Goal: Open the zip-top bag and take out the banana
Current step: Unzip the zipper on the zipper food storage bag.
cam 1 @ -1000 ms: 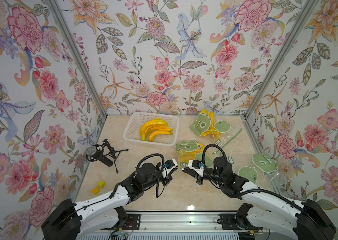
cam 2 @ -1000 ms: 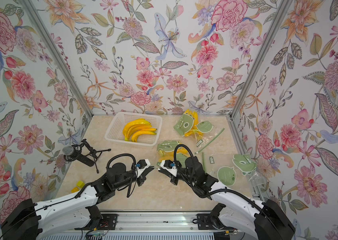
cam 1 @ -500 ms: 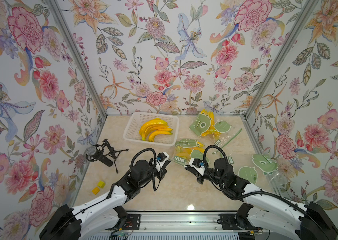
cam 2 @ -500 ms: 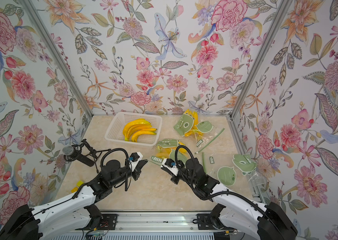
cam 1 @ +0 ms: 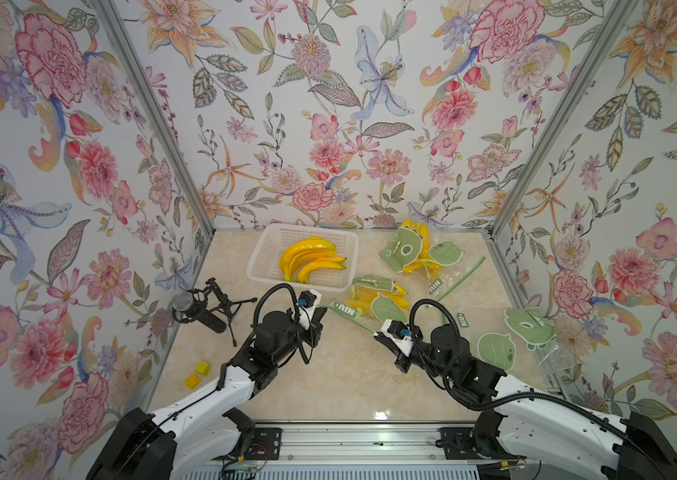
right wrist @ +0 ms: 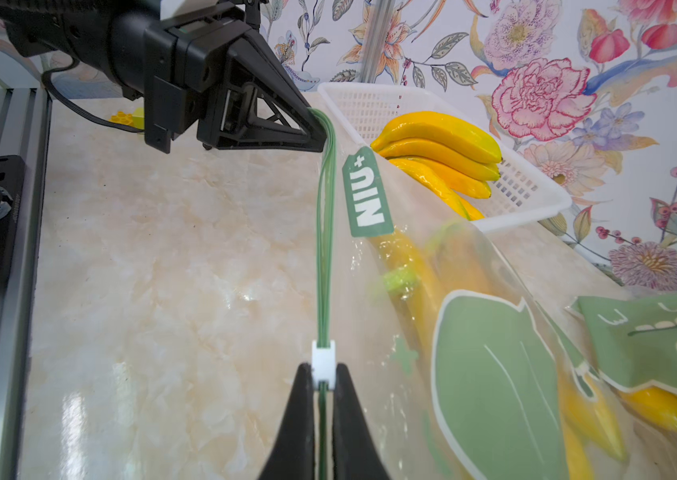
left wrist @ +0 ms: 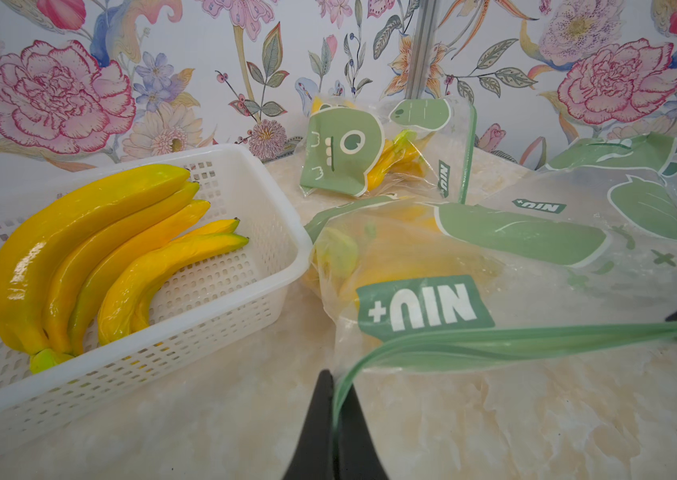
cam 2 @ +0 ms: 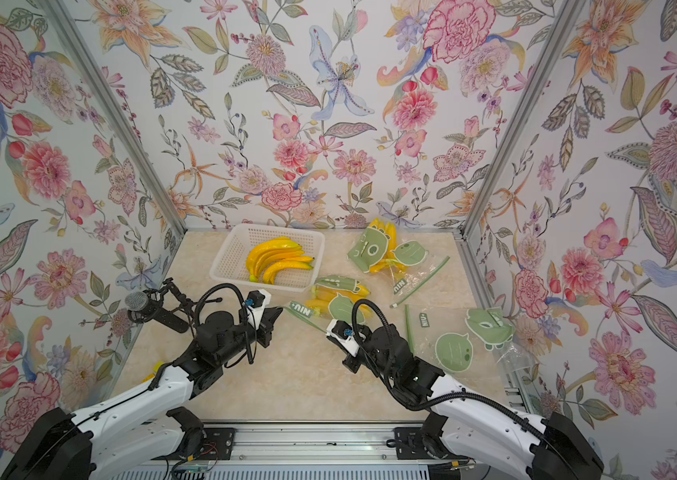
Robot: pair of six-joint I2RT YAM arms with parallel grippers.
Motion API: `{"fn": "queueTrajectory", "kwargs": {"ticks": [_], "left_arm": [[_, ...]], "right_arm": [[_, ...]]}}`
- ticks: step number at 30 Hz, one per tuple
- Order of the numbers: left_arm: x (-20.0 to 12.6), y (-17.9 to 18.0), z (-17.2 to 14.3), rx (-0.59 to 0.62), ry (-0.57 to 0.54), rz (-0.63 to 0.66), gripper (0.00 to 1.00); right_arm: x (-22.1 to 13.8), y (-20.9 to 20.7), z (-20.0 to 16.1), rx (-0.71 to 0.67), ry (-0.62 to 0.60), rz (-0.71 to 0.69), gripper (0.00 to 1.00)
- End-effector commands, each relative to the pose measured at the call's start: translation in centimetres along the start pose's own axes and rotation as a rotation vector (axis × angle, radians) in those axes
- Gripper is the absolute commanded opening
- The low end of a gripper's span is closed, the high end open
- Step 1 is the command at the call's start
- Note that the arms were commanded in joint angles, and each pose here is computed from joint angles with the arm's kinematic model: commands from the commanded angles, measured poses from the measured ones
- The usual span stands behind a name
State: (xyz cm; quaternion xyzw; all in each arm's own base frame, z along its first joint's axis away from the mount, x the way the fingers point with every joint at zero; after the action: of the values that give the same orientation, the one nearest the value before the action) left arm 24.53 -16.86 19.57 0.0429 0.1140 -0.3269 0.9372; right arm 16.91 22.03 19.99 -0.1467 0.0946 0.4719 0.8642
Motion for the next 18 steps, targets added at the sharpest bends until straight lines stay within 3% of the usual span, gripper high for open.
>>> {"fn": "queueTrajectory", "kwargs": {"ticks": [1, 18], "left_arm": [[-0.4, 4.6, 1.1, -0.078, -0.051, 0.259, 0.00], [-0.9, 7.5, 0.8, -0.135, -0.058, 0.377, 0.00]], "right_arm": [[-0.5, 0.2, -2.9, 0.027, 0.123, -0.037, 0.00], [-1.4, 0.8, -4.0, 0.033, 0.160, -0.096, 0.00]]}}
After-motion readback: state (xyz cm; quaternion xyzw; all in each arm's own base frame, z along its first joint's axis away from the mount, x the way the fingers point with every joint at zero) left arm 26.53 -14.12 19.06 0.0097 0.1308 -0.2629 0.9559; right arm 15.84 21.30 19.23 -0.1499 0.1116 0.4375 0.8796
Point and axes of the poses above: each gripper's point midway between its finger pads, its own x axis out along the fingers, its own y axis along the line the jaws close on, z = x × y, the point moved 6 cm from there along -x, back along the fingers, and after that the axes turned 2 degrees about x, right-handed, at the moved point
